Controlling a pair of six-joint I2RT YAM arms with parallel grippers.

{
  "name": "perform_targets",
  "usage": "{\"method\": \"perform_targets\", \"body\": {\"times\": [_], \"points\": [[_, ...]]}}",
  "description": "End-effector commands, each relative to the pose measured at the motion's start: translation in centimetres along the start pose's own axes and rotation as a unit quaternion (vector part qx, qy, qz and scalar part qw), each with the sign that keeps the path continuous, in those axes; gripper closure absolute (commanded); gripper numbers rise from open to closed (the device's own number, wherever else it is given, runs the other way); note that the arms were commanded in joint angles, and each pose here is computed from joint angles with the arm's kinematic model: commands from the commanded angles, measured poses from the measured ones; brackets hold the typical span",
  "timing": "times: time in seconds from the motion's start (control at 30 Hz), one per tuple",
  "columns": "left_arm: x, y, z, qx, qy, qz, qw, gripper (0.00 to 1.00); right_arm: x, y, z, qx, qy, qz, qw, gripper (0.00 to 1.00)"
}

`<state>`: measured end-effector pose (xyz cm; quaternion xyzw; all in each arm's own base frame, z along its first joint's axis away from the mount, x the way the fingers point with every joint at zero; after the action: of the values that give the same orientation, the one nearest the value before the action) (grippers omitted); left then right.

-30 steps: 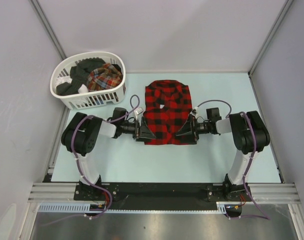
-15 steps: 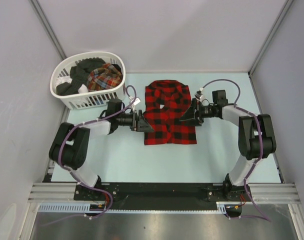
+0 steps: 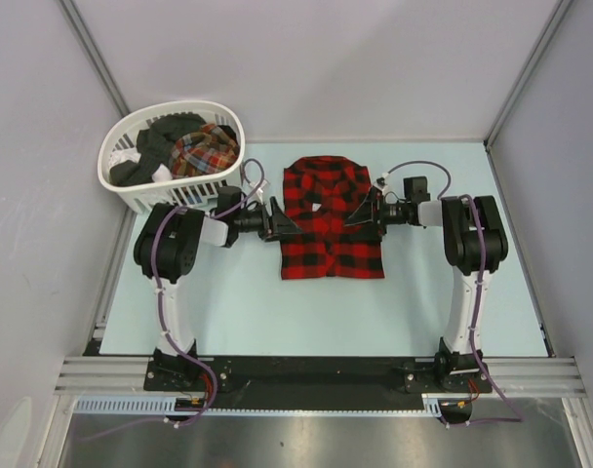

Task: Fold and stack the long sleeve shirts
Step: Fold the shirt

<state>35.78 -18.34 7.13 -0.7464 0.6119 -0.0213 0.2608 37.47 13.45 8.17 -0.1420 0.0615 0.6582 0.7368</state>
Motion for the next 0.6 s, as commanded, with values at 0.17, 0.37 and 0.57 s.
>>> {"method": "perform_targets", "body": {"times": [0.17, 0.37, 0.57], "points": [[-4.6, 0.2, -4.5, 0.1, 0.01, -0.008, 0.995, 0.18, -3.6, 0.5, 4.1, -0.04, 0.025, -0.033, 0.998, 0.05], [-1.1, 0.2, -9.0, 0.151, 0.036, 0.004, 0.988, 0.12, 0.1, 1.2, 7.4, -0.065, -0.025, -0.049, 0.996, 0.0], [3.5, -3.0, -6.5, 0.09, 0.016, -0.041, 0.995, 0.05, 3.1, -2.7, 5.0, -0.054, -0.029, -0.072, 0.996, 0.0]]}}
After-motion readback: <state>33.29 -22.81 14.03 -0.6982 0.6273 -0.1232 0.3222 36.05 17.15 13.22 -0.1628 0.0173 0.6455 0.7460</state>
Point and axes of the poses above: each gripper's point midway between its finger pads, its own x axis out along the fingers, its own z axis along the line the jaws close on, y = z × x, the point moved 8 cm from there along -x, back along the fingers, and after that the axes turned 2 degrees about x, right-handed, at the moved point
